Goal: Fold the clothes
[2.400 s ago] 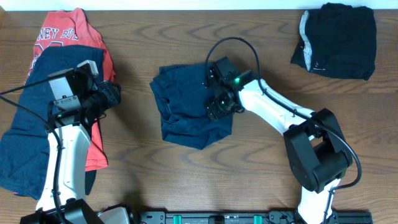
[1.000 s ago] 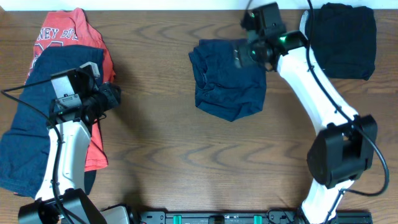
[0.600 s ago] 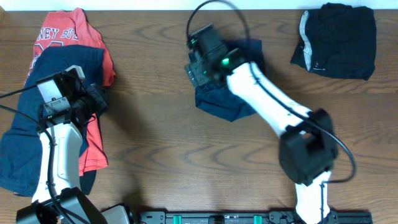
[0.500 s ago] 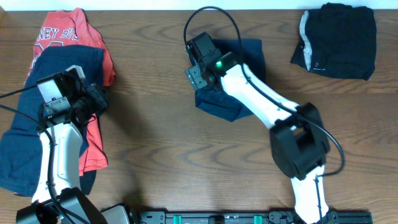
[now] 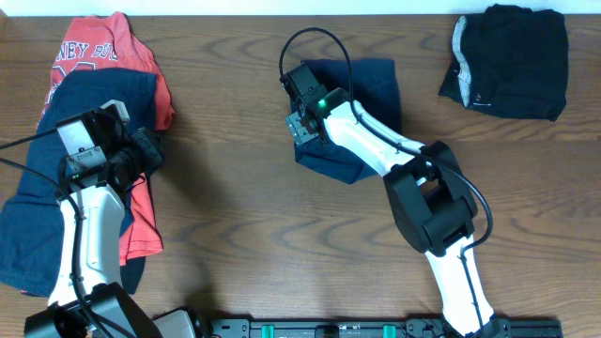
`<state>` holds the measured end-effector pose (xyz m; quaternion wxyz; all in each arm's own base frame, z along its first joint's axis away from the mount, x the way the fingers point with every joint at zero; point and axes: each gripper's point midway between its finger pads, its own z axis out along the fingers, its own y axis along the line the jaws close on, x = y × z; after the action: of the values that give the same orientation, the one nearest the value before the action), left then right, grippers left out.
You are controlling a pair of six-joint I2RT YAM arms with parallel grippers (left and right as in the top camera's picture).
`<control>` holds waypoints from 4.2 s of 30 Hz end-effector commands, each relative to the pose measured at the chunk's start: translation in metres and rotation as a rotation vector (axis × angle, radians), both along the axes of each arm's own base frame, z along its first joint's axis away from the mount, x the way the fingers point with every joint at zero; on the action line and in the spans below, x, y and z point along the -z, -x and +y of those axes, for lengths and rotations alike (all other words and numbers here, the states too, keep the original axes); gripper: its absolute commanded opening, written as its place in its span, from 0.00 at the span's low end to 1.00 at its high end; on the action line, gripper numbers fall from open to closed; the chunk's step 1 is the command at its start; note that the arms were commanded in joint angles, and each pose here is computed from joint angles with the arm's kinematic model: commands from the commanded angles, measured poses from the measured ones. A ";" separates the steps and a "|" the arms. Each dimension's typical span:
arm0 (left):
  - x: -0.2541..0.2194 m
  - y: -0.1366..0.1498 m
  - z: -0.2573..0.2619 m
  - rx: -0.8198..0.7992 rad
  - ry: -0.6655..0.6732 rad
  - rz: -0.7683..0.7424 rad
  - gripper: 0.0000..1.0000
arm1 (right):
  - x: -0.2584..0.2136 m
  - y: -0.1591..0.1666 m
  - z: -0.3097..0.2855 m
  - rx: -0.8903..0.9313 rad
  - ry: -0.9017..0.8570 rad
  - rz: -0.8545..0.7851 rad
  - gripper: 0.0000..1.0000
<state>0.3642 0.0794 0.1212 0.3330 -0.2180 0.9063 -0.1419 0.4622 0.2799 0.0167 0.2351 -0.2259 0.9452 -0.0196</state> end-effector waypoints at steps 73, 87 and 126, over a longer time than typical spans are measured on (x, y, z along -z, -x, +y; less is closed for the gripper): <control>0.009 0.007 0.001 -0.003 -0.002 0.040 0.36 | 0.021 0.002 -0.071 0.285 0.179 0.079 0.58; 0.009 0.007 0.000 -0.003 -0.001 0.041 0.36 | 0.031 0.004 -0.097 0.328 0.157 0.148 0.01; 0.010 0.008 0.005 -0.018 -0.020 0.048 0.36 | -0.237 -0.027 -0.159 0.121 -0.168 -0.194 0.01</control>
<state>0.3590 0.0819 0.1163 0.3207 -0.2258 0.9104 -0.1313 0.4806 0.1389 0.2098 0.2882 -0.1403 0.9464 0.0405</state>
